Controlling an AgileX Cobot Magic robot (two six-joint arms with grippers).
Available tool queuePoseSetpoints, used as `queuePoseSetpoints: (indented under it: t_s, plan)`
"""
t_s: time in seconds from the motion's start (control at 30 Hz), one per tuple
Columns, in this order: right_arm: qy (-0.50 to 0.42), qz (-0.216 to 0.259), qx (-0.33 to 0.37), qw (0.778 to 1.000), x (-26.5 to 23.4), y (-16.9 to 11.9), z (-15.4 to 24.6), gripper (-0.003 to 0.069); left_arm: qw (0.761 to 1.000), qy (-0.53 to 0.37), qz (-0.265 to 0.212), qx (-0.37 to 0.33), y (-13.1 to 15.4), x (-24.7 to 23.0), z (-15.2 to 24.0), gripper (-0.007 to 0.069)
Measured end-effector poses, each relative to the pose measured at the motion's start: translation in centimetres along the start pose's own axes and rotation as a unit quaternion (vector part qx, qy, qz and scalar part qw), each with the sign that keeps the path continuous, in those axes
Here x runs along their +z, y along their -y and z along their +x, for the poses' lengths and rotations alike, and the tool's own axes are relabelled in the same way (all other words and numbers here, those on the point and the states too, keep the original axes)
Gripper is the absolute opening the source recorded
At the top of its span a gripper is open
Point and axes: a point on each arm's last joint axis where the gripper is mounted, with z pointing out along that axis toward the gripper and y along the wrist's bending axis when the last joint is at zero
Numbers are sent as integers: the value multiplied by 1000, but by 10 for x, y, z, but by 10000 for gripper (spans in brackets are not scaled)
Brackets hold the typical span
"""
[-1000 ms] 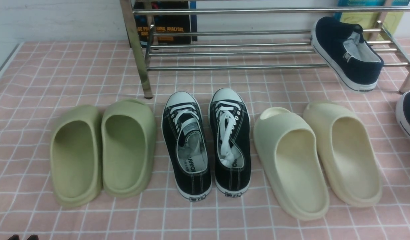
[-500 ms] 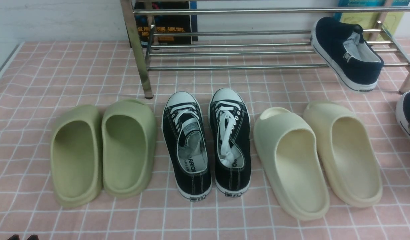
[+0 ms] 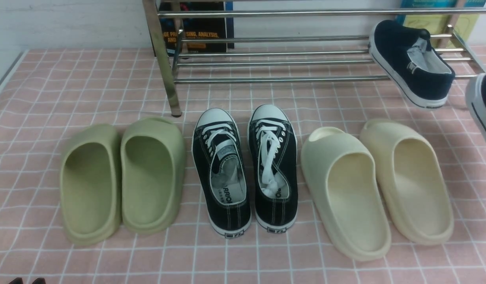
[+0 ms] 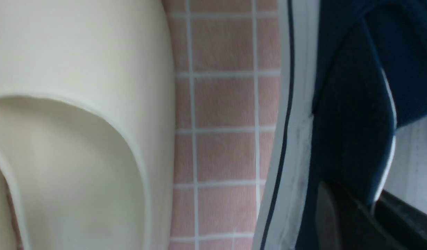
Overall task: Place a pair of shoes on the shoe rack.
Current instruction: Use the right arm to put a shoe into the shoe rack
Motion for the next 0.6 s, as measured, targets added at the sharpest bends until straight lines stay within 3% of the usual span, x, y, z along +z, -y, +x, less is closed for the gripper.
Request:
queuePoseSetpoints:
  t_s: [0.33, 0.6]
  plan:
    - [66, 16, -33, 997, -5, 4, -61, 24, 1000, 0, 0, 0, 0, 0, 0, 239]
    - [85, 22, -58, 994, 20, 10, -105, 25, 1000, 0, 0, 0, 0, 0, 0, 239]
